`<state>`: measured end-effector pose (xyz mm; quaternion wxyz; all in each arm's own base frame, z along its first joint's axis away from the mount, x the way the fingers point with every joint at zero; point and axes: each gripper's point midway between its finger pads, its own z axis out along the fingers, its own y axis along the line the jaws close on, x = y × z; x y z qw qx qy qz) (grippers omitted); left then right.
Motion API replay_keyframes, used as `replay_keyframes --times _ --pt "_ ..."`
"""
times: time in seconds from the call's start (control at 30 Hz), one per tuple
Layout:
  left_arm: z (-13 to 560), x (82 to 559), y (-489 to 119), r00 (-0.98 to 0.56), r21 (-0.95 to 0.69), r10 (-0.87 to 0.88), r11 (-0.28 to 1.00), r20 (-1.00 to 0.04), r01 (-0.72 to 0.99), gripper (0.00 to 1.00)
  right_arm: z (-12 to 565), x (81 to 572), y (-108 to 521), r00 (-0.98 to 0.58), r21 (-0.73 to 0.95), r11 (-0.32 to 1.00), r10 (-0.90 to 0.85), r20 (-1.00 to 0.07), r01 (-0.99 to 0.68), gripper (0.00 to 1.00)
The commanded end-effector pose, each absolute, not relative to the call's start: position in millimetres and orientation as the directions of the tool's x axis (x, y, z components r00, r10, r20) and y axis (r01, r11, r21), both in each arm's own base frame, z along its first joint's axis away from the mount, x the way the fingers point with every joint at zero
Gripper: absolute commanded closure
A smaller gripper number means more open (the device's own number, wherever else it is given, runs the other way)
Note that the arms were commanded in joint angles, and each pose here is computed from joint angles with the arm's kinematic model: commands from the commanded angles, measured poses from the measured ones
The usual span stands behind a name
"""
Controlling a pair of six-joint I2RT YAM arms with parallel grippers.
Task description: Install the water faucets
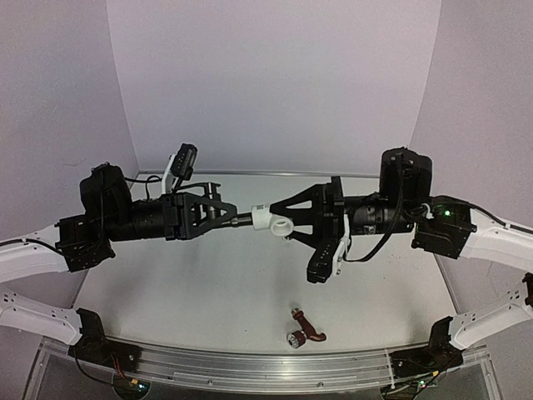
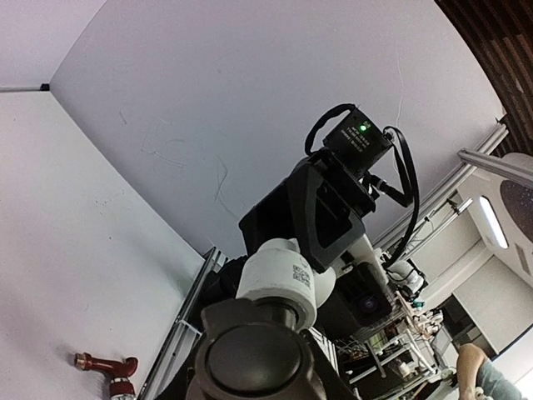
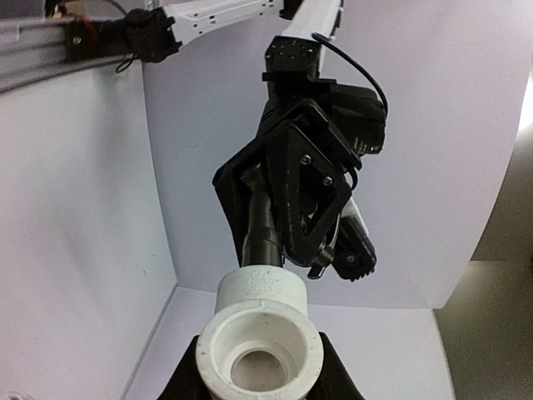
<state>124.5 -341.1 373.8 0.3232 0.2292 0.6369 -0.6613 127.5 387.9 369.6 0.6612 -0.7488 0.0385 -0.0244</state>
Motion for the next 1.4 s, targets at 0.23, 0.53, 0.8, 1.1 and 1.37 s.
replay_keyframes --times 0.23,0.53,0.8,1.1,1.37 --pt "409 110 -340 -0.378 -0.379 -0.125 -0.015 -0.917 0.925 1.00 420 118 393 0.529 -0.531 -0.005 -0.077 -0.845 -0.848 0.88" --pt "411 96 -319 -0.114 -0.117 -0.098 0.029 -0.989 0.993 1.00 407 127 398 -0.192 0.188 0.060 -0.083 -0.978 -0.980 0.93" --pt "394 100 -314 -0.113 -0.114 -0.016 0.085 -0.993 0.990 1.00 403 154 399 -0.592 0.590 0.048 -0.063 -0.804 -0.806 0.98" --pt "399 107 -323 -0.284 -0.290 -0.084 0.073 -0.955 0.954 1.00 425 161 396 -0.437 0.436 0.030 -0.026 -0.899 -0.899 0.27" --pt "420 119 -313 -0.423 -0.453 -0.245 0.080 -0.872 0.888 1.00 467 201 366 0.218 -0.237 0.264 -0.099 -0.971 -0.935 0.02"
